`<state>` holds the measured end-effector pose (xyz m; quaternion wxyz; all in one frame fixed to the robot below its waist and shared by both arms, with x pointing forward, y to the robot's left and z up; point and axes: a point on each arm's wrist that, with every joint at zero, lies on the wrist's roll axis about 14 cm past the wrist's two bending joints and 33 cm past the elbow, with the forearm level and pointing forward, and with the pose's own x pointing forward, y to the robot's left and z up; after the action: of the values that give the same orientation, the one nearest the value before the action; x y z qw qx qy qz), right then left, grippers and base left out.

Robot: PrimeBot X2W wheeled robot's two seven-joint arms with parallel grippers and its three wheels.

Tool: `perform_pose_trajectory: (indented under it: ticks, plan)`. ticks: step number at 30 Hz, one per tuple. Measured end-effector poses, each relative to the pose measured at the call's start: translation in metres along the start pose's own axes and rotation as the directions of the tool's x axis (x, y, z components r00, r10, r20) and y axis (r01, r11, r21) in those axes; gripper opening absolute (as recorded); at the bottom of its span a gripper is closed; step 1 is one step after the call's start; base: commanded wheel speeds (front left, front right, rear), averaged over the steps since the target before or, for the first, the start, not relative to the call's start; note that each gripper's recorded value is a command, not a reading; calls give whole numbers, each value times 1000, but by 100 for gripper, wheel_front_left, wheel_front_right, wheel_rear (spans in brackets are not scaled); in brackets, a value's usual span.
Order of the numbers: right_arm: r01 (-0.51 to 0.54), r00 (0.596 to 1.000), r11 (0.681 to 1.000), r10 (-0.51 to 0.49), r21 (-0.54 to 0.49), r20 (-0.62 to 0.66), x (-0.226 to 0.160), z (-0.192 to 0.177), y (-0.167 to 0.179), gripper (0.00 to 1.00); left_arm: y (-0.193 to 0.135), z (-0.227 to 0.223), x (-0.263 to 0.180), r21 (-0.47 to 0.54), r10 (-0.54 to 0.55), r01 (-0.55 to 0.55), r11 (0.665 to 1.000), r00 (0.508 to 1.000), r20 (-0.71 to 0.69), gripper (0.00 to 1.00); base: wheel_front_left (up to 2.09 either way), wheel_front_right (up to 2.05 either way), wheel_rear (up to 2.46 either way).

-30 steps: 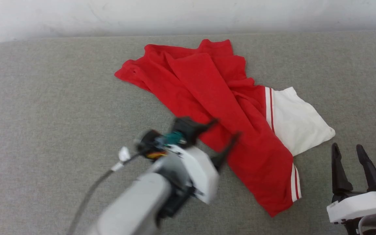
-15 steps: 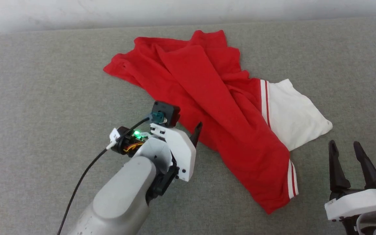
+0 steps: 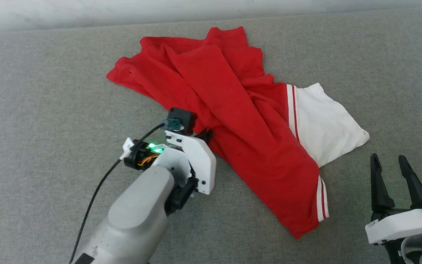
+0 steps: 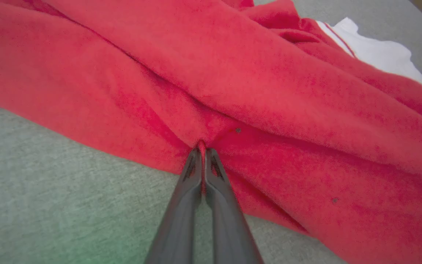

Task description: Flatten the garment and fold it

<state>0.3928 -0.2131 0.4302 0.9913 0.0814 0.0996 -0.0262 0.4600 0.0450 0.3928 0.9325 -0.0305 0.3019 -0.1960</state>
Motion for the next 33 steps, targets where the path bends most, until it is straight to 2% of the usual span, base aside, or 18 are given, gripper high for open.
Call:
perform_pose_trajectory:
  ticks: [2, 8, 12, 14, 16, 19, 20, 23, 26, 29, 30, 31, 32, 33]
  plan:
    - [-5, 1000, 1000, 5, 1, 8, -1, 3, 2, 100, 11, 4, -5, 1, 25, -25, 1000, 1000, 18, 0, 0, 0, 0]
    - [-14, 999, 1000, 14, 3, 33, -6, 11, 4, 100, 88, 48, -41, 44, 207, -214, 976, 969, 134, 0, 0, 0, 0]
    - [-15, 999, 1000, 15, 4, 45, -10, 16, 5, 100, 111, 85, -62, 152, 270, -304, 940, 940, 210, 0, 0, 0, 0]
    - [-14, 999, 1000, 14, 4, 47, -11, 16, 5, 100, 109, 101, -65, 215, 269, -320, 923, 934, 237, 0, 0, 0, 0]
    - [-12, 999, 1000, 12, 5, 44, -12, 15, 4, 100, 92, 110, -59, 250, 229, -292, 923, 941, 250, 0, 0, 0, 0]
    - [-5, 999, 1000, 5, 5, 35, -13, 12, 2, 100, 45, 106, -42, 251, 117, -178, 951, 964, 240, 0, 0, 0, 0]
    - [-5, 999, 1000, 5, 5, 35, -13, 12, 2, 100, 45, 106, -42, 251, 117, -178, 951, 964, 240, 0, 0, 0, 0]
    - [0, 1000, 1000, 0, 5, 21, -13, 8, 0, 100, -15, 96, -24, 236, -24, -29, 971, 975, 220, 0, 0, 0, 0]
    - [9, 1000, 1000, -9, 4, 12, -13, 5, -3, 100, -73, 85, -12, 200, -159, 118, 973, 966, 204, 0, 0, 0, 0]
    - [19, 1000, 1000, -19, 4, -1, -14, 1, -6, 100, -111, 69, -6, 173, -260, 231, 958, 951, 170, 0, 0, 0, 0]
    - [22, 1000, 1000, -22, 4, -7, -15, -1, -6, 100, -117, 61, -5, 168, -274, 247, 954, 949, 158, 17, 0, 0, 0]
    - [24, 1000, 1000, -24, 6, -14, -16, -3, -7, 100, -119, 52, -2, 172, -283, 258, 951, 949, 137, 95, 0, 0, 0]
    - [25, 999, 1000, -25, 12, -20, -16, -6, -7, 100, -118, 38, 2, 155, -281, 261, 953, 953, 117, 100, 0, 0, 0]
    - [26, 999, 1000, -26, 13, -23, -17, -7, -7, 100, -118, 36, 3, 156, -281, 262, 953, 952, 122, 100, 0, 0, 0]
